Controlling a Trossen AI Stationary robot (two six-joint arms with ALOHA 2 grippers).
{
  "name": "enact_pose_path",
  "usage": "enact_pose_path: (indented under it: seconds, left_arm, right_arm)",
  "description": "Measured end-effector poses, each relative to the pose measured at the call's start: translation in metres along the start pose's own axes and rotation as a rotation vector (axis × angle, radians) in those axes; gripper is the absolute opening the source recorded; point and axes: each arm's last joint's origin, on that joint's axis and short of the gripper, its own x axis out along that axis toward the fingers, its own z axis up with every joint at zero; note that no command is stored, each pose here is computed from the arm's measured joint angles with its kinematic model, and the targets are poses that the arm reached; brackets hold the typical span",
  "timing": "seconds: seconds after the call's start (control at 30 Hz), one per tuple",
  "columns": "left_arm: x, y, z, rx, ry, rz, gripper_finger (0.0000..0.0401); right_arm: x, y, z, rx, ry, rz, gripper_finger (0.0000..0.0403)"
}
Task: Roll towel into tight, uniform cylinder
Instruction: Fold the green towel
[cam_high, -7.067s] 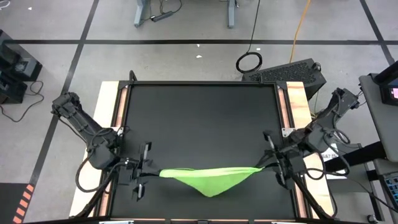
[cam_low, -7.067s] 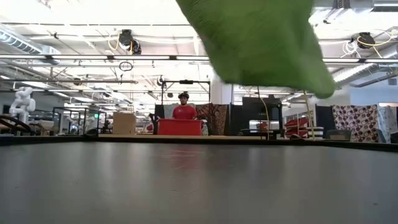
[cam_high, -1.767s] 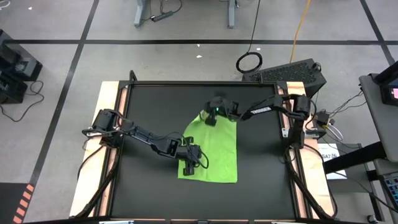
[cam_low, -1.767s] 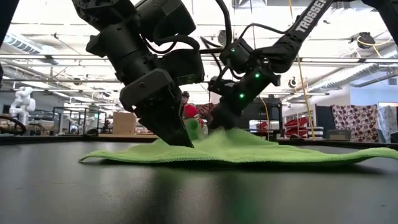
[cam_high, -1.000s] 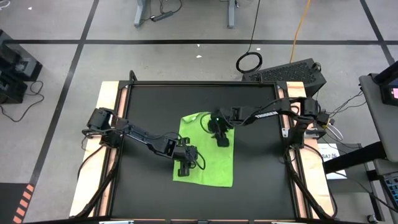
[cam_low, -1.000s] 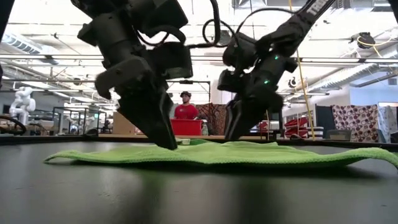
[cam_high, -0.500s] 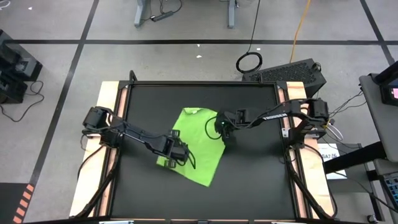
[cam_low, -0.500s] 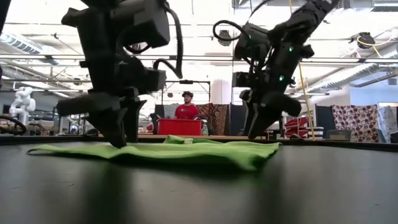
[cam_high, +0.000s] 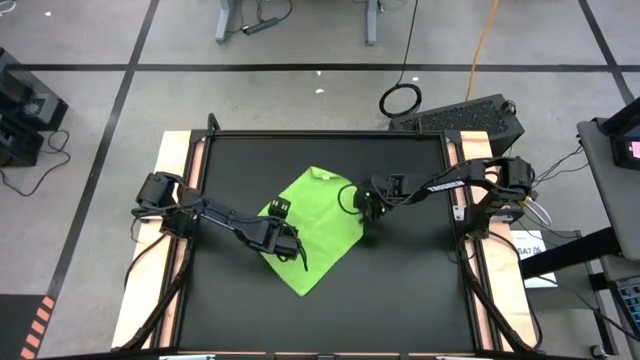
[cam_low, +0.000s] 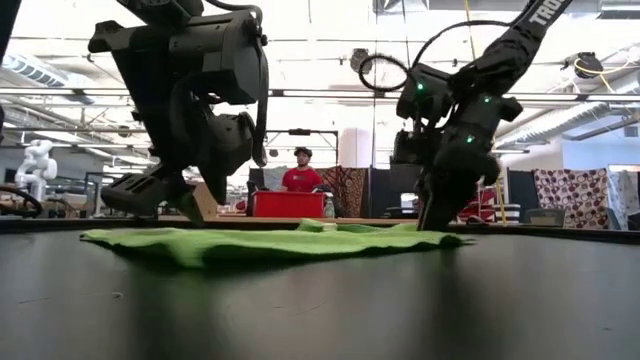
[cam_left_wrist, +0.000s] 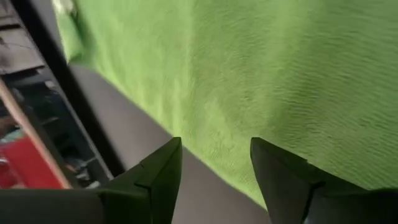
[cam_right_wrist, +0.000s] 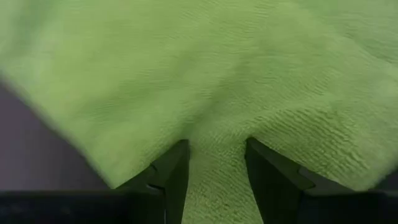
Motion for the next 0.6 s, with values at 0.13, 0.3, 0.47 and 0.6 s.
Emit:
enact_pose_path:
  seconds: [0.13, 0.3, 0.47, 0.6]
  left_arm:
    - [-0.002, 0.001, 0.0, 0.002, -0.009, 0.009, 0.0198]
    - [-0.019, 0.005, 0.003, -0.104, -0.13, -0.037, 0.0198]
    - [-0.051, 0.01, 0.008, -0.243, -0.377, -0.201, 0.0198]
    - [-0.074, 0.004, 0.019, -0.284, -0.586, -0.356, 0.0198]
  right_arm:
    - [0.002, 0.034, -0.004, 0.009, 0.037, 0.122, 0.015]
    - [-0.015, 0.073, -0.011, -0.055, 0.039, 0.179, 0.015]
    - [-0.05, 0.095, -0.012, -0.134, -0.078, 0.094, 0.015]
    - [-0.067, 0.098, -0.012, -0.223, -0.184, -0.068, 0.015]
